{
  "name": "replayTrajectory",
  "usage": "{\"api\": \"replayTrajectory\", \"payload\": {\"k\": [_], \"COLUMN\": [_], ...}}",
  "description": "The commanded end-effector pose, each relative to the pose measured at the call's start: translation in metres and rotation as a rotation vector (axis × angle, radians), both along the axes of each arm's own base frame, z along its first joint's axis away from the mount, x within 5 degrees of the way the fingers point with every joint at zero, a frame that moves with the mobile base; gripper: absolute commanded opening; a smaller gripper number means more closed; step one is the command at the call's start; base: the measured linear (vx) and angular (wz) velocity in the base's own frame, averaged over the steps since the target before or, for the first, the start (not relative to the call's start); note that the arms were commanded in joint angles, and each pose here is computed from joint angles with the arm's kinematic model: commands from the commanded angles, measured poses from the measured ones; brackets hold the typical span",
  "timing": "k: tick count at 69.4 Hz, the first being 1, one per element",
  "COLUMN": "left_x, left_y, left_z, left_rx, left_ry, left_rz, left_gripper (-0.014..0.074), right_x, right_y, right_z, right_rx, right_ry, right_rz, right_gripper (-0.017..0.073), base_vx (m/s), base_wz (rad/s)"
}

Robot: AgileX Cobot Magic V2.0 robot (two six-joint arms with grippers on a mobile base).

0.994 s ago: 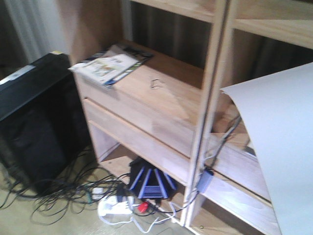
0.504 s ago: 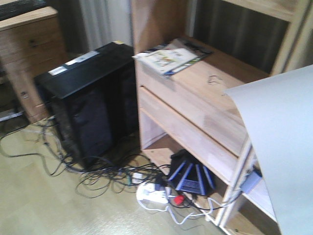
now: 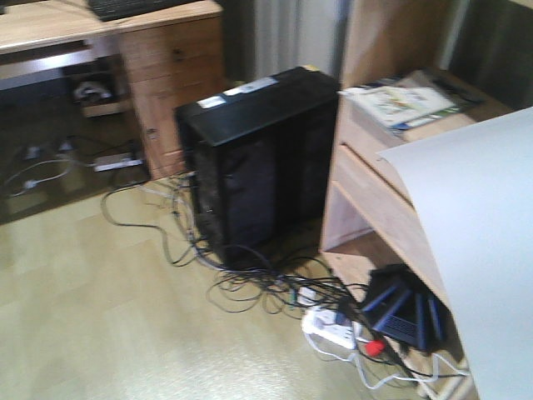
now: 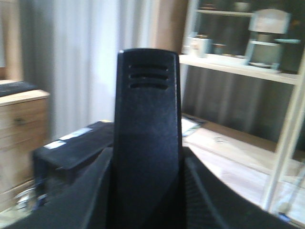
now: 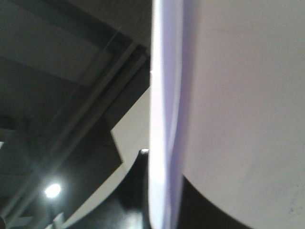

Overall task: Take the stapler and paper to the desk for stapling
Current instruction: 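Drive the base away from the shelf toward the wooden desk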

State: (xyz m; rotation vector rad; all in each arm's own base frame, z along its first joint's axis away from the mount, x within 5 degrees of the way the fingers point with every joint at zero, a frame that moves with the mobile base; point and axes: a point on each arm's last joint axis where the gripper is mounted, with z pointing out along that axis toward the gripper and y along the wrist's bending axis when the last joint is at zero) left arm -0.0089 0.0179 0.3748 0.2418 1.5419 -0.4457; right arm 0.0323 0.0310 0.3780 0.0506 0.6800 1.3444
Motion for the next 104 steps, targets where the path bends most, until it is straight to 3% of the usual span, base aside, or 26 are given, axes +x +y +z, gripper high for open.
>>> {"api": "replayTrajectory", "payload": {"k": [1,104], "left_x": [-0.0009,-0.0009], "left_y": [-0.0007,-0.0007], "left_z": [0.0167,0.0167], "left_rx": [-0.049,-0.049], "left_ry": [-0.108,-0.108], "left_rz": [-0.015,-0.015], "left_gripper": [-0.0006,-0.0006], "right_x": [-0.0031,-0.0031], "right_y": [-0.0009,-0.0009], "right_z": [0.0102,0.0101], "right_rx": [0.012,0.012], "right_ry": [-0.046,-0.045], "right_rz": [-0.002,-0.002], "right_gripper": [-0.0008,-0.0008], "base_vx": [-0.05,0.08], "base_wz": [0.48,0.36]}}
